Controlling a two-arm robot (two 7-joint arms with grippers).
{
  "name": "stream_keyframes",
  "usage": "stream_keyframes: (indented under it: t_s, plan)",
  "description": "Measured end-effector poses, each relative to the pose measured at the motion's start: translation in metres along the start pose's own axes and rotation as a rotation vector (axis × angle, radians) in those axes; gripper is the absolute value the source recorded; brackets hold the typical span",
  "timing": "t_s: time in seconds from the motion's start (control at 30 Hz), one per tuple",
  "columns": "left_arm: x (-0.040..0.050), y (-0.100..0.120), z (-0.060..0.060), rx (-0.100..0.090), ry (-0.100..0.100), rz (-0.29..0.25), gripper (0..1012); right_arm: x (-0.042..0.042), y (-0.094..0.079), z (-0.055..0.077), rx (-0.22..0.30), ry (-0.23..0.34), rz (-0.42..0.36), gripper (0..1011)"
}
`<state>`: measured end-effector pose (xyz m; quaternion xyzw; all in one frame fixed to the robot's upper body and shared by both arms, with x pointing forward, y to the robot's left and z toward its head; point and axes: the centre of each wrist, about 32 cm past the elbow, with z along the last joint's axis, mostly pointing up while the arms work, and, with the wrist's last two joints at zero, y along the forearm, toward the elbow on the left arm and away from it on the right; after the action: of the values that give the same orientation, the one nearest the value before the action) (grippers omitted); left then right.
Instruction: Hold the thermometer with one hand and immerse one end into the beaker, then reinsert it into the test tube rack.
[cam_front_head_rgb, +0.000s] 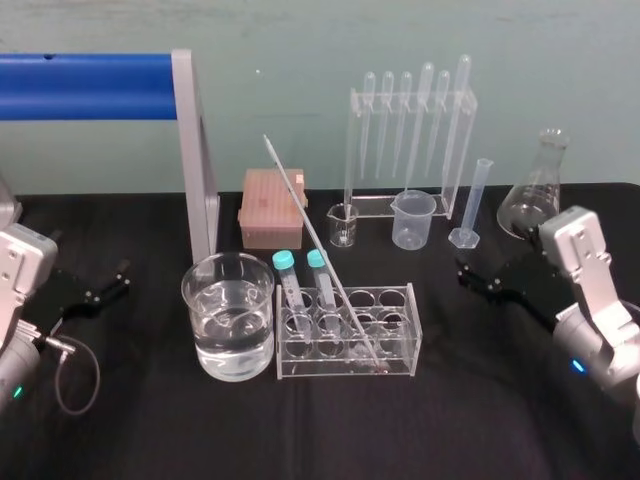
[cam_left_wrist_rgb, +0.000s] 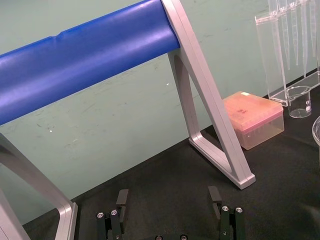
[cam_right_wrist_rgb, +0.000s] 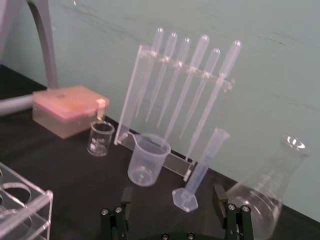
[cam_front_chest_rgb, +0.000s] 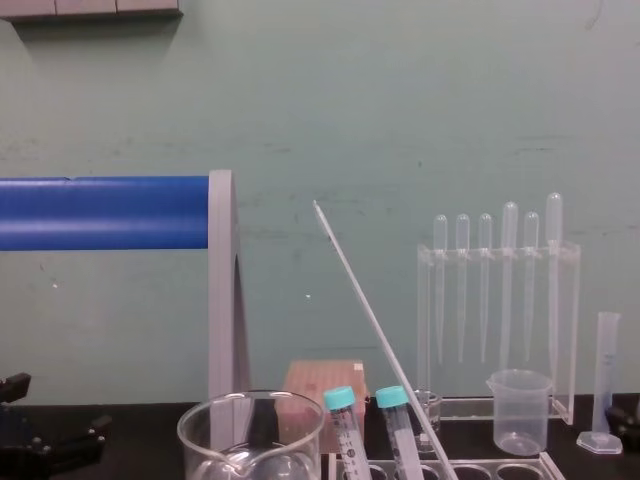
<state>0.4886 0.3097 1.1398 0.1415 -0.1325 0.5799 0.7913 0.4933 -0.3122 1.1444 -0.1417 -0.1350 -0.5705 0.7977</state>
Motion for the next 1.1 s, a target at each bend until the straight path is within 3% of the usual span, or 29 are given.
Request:
stream_keyframes:
  t_s: [0.13,0.23,0.27,0.3,0.37,0.4,0.57,0.7,0.8,1.1]
  plan:
    - [0.0000,0.000,0.000,0.000,0.000,0.000,1008,0.0113,0.003,0.012,0.012,0.081,0.041,1002]
    - [0.0000,0.000,0.000,0.000,0.000,0.000,1008,0.0260,0.006,0.033,0.027,0.214,0.132,1002]
    - [0.0000,0.000,0.000,0.000,0.000,0.000,1008,0.0260,0.006,0.033,0.027,0.214,0.132,1002]
    - [0.0000,0.000,0.000,0.000,0.000,0.000,1008,0.0318,0.007,0.044,0.036,0.258,0.175,1002]
    - [0.0000,0.000,0.000,0.000,0.000,0.000,1008,0.0356,0.008,0.052,0.042,0.295,0.213,1002]
    - [0.0000,0.000,0.000,0.000,0.000,0.000,1008,0.0392,0.008,0.064,0.052,0.323,0.259,1002]
    - [0.0000,0.000,0.000,0.000,0.000,0.000,1008,0.0433,0.010,0.092,0.084,0.362,0.390,1002]
    - [0.0000,0.000,0.000,0.000,0.000,0.000,1008,0.0411,0.014,0.112,0.102,0.375,0.498,1002]
    - [0.0000,0.000,0.000,0.000,0.000,0.000,1008,0.0341,0.023,0.125,0.107,0.361,0.577,1002]
    - [0.0000,0.000,0.000,0.000,0.000,0.000,1008,0.0108,0.056,0.137,0.072,0.308,0.654,1002]
